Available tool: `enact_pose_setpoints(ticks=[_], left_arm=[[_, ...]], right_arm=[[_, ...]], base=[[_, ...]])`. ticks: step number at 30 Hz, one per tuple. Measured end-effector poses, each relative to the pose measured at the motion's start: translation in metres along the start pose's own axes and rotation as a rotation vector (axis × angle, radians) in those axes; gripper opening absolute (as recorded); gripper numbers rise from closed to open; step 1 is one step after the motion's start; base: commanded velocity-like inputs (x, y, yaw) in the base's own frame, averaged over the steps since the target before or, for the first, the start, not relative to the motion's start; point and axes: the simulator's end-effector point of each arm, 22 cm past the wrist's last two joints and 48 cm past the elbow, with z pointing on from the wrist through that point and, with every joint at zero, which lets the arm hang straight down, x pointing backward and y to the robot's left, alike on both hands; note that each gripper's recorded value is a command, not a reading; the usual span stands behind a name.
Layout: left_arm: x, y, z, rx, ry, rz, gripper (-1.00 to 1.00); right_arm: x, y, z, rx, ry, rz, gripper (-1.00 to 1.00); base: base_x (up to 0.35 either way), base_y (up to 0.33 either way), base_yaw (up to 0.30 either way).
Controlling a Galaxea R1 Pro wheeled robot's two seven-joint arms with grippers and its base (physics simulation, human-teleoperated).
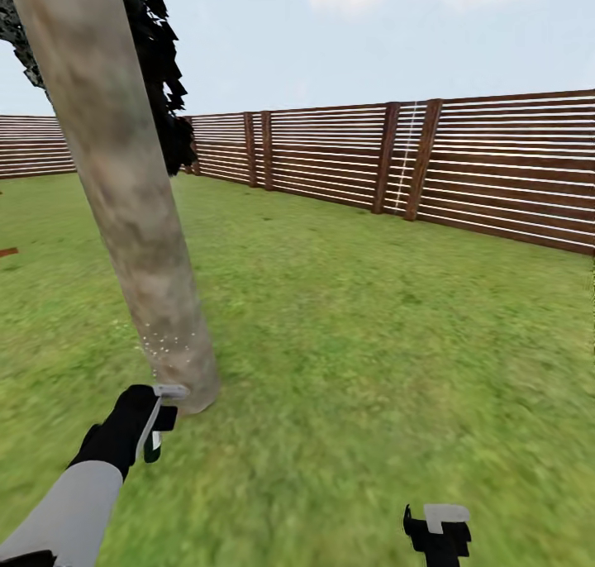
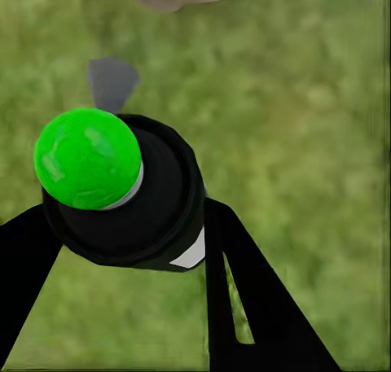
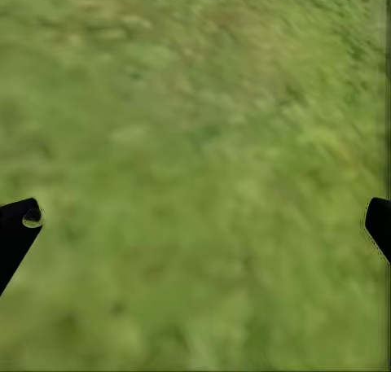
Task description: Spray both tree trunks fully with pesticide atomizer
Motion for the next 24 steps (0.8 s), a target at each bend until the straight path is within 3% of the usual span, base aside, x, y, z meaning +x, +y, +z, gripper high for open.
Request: enact_pose_setpoints(ticks=[4, 8, 10, 11, 14, 16, 18, 20, 22, 23, 24], left_arm=[[-0.003, -0.006, -0.002, 0.008, -0.006, 0.0, -1.0], [-0.004, 0.018, -0.002, -0.028, -0.009, -0.004, -1.0], [-0.005, 0.013, -0.002, -0.015, -0.012, -0.009, -1.0], [-0.007, 0.008, -0.003, -0.006, -0.015, -0.01, -1.0], [-0.022, -0.049, -0.015, 0.074, -0.045, -0.002, -1.0], [-0.036, -0.069, -0.026, 0.096, -0.072, 0.005, -1.0], [-0.079, -0.077, -0.051, 0.109, -0.135, -0.004, -1.0], [-0.098, -0.069, -0.066, 0.103, -0.132, -0.017, -1.0], [-0.115, -0.039, -0.076, 0.06, -0.15, -0.034, -1.0], [-0.127, -0.005, -0.083, 0.04, -0.174, -0.072, -1.0], [-0.131, 0.025, -0.087, -0.036, -0.182, -0.056, -1.0]], right_arm=[[0.0, 0.0, 0.0, 0.0, 0.0, 0.0, 1.0], [0.0, 0.0, 0.0, -0.001, 0.0, 0.0, 1.0], [0.0, 0.0, 0.0, -0.001, 0.0, 0.001, 1.0], [0.0, 0.0, 0.0, -0.001, 0.0, 0.001, 1.0], [0.0, 0.0, 0.0, -0.001, 0.0, 0.001, 1.0], [0.0, 0.0, 0.0, -0.001, 0.0, 0.001, 1.0], [0.0, 0.0, 0.0, 0.0, 0.0, 0.001, 1.0], [0.0, -0.001, 0.0, 0.001, 0.0, 0.0, 1.0], [0.0, -0.002, 0.001, 0.003, 0.0, -0.001, 1.0], [0.0, -0.003, 0.001, 0.004, -0.001, -0.001, 1.0], [0.0, -0.003, 0.001, 0.004, -0.001, -0.002, 1.0]], base=[[0.0, -0.276, 0.073], [0.137, -0.233, 0.254], [0.257, -0.157, 0.274], [0.162, -0.081, 0.275], [0.051, -0.025, 0.27], [0.013, -0.007, 0.146], [0.003, -0.002, 0.038], [0.001, -0.001, 0.013], [0.0, 0.0, 0.003], [0.0, 0.0, 0.0], [0.0, 0.0, 0.0]])
